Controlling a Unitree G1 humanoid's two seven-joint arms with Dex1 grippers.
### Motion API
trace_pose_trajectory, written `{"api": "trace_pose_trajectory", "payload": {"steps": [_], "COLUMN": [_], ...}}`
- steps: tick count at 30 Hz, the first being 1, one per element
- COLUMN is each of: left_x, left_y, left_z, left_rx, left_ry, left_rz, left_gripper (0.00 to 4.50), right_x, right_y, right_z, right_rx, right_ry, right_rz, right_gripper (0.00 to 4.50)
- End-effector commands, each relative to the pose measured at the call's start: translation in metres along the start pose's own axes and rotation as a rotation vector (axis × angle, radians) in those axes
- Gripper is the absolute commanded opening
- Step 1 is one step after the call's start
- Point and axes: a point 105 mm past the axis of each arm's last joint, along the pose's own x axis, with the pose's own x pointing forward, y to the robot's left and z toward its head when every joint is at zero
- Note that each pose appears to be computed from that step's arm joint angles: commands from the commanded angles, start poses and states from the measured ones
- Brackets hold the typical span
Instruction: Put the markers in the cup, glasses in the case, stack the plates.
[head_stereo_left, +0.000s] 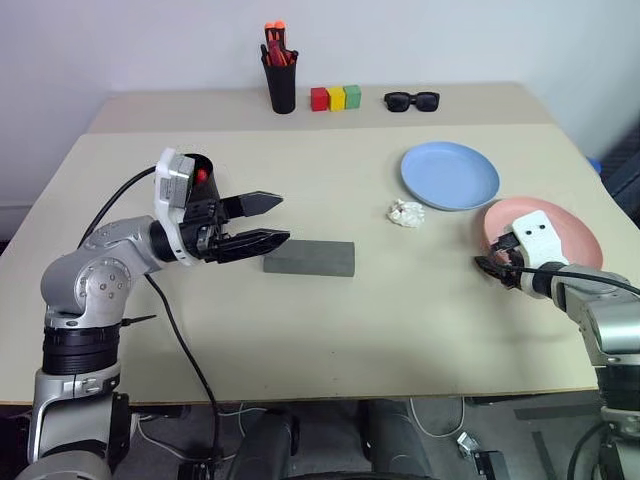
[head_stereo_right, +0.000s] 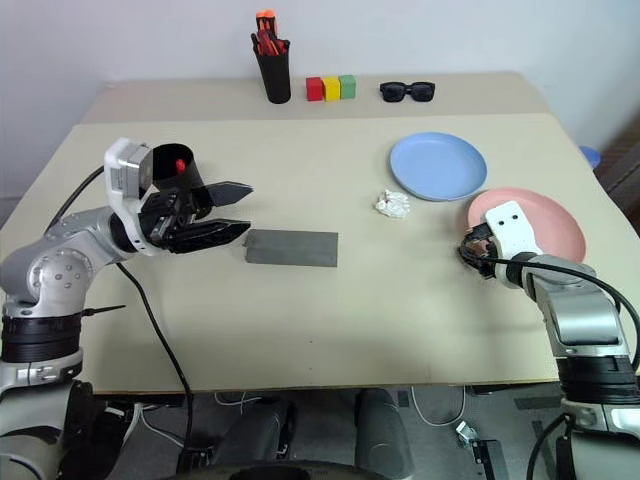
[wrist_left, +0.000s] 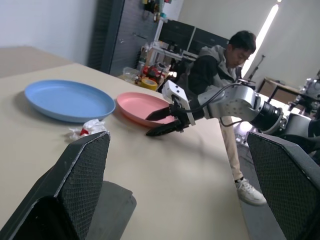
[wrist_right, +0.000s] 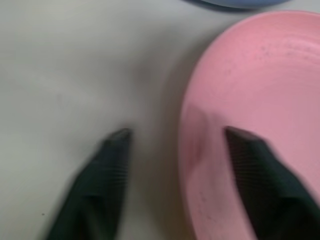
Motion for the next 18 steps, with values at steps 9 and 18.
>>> {"api": "trace_pose_trajectory", "payload": {"steps": [9,18], "left_x": [-0.005,-0.005], "left_y": [0.011,0.021], "left_z": [0.026,0.03], "left_rx": [0.036,0.1], "left_ry": [-0.136,-0.116], "left_rz": [0.073,0.138], "left_gripper": [4.5,4.5], "right_x": [-0.009,0.03], "right_y": [-0.07,-0.038], "right_z": [0.029,0.114], "right_rx": [0.081,-0.086], "right_ry": [-0.089,-0.372], "right_rz": [-0.34,-0.27], "right_gripper": [0.05,0.05]}}
